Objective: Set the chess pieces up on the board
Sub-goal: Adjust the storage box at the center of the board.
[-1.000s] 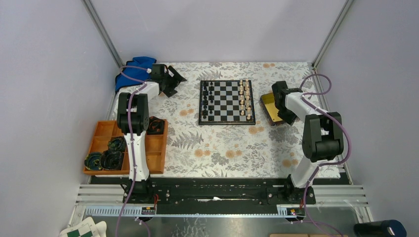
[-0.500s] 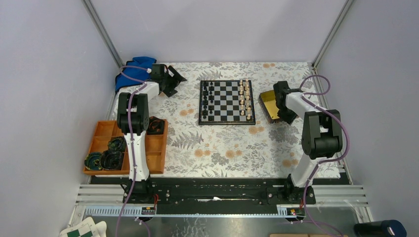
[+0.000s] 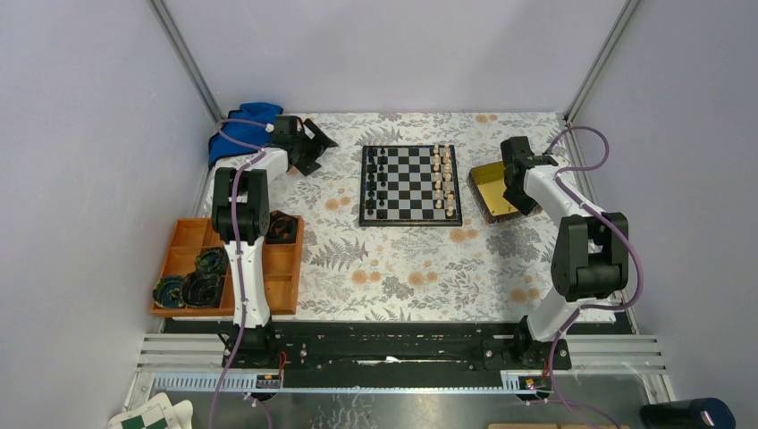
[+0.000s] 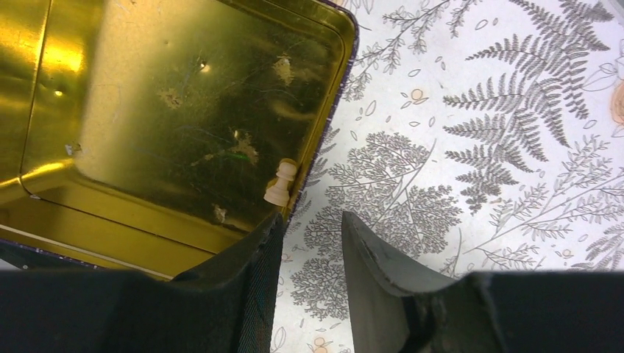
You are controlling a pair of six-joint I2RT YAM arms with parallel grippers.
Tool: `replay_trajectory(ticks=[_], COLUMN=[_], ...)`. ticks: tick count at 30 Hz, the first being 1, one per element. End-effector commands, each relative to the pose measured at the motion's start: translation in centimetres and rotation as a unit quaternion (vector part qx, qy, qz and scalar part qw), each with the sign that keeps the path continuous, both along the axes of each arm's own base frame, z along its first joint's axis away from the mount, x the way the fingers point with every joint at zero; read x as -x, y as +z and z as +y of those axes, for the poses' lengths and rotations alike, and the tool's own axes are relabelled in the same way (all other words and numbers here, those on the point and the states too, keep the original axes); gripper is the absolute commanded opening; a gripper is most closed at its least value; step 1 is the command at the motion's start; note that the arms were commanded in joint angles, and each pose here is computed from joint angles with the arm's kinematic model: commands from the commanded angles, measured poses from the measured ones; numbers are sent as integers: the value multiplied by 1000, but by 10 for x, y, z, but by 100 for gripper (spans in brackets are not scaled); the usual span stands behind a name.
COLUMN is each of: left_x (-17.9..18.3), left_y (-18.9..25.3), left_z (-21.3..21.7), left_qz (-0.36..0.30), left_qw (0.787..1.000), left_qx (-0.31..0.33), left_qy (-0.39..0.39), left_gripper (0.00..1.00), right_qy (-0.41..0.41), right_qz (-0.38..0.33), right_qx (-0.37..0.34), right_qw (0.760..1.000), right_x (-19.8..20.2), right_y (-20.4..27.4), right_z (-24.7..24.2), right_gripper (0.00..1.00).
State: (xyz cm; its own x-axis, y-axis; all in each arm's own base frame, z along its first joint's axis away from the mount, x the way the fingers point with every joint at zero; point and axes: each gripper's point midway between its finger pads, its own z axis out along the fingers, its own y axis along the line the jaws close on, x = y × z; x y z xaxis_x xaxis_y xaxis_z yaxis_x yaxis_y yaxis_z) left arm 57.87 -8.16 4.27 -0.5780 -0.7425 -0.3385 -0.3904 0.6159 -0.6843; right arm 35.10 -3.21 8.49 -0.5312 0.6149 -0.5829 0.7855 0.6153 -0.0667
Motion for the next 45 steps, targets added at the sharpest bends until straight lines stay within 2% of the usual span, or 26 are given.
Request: replay_trajectory(ticks=[1, 15, 26, 35, 40, 45], left_x=[48, 49, 47, 46, 45, 45], left_y=[-87, -89, -89, -90, -90, -90], left_z=[9, 10, 10, 9, 9, 9], left_qz=[131, 130, 130, 130, 130, 130], left_qw=[991, 991, 991, 991, 991, 991], left_qx=[-18, -23, -23, -18, -17, -17], left_qy=[2, 1, 0, 0, 1, 0], left_gripper=[99, 99, 99, 99, 99, 99], right_qy=[-8, -3, 19, 52, 106, 158], right_qz=[-21, 7, 20, 20, 37, 46], right_qx=[-7, 6, 14, 30, 28, -11], right_qw=[1000, 1000, 1000, 998, 993, 986], right_x=[-19, -23, -30, -42, -58, -81], right_y=[3, -30, -35, -28, -30, -42], right_z=[3, -3, -17, -44, -61, -73], right_gripper=[42, 41, 21, 10, 1, 0])
